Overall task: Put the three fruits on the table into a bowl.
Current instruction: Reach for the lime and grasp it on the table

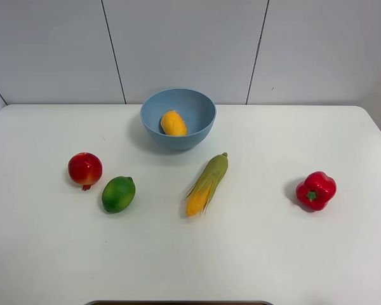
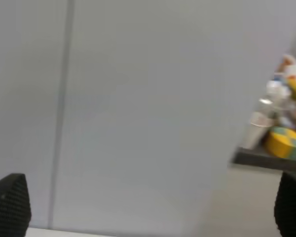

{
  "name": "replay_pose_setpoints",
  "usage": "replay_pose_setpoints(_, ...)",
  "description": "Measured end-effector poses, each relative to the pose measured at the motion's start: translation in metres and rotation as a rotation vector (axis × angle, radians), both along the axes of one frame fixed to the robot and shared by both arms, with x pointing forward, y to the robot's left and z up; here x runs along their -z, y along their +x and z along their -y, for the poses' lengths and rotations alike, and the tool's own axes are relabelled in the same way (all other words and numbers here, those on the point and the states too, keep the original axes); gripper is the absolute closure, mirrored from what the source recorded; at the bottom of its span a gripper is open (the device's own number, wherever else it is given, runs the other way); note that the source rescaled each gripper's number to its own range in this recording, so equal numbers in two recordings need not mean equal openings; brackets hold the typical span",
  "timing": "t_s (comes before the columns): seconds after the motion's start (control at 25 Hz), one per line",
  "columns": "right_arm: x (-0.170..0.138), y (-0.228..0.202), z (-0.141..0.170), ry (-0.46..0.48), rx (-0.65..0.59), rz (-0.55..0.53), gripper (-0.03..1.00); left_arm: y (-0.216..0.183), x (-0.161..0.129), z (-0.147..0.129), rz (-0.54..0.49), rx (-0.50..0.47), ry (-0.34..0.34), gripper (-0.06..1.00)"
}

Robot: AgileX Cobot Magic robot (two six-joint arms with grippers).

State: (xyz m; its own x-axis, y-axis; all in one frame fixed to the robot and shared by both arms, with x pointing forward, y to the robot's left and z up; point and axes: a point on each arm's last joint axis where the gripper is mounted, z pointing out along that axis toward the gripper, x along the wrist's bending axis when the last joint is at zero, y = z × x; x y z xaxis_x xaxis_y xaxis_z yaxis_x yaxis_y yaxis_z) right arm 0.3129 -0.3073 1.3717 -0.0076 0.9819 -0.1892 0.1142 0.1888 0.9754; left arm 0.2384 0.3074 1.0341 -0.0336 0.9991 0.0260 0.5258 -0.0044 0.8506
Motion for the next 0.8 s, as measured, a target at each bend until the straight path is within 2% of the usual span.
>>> replay_pose_setpoints(0.16, 0.013, -0.035, 0.011, 0.000, 0.061, -0.003, -0.03, 0.000, 0.000, 0.000, 0.000, 0.000, 0.000, -0.06)
replay_pose_setpoints(0.36, 0.047, -0.063, 0.011, 0.034, 0.103, -0.051, -0.03, 0.000, 0.000, 0.000, 0.000, 0.000, 0.000, -0.06)
replay_pose_setpoints(0.8, 0.179, -0.080, 0.008, 0.116, 0.103, -0.286, -0.03, 0.000, 0.000, 0.000, 0.000, 0.000, 0.000, -0.06)
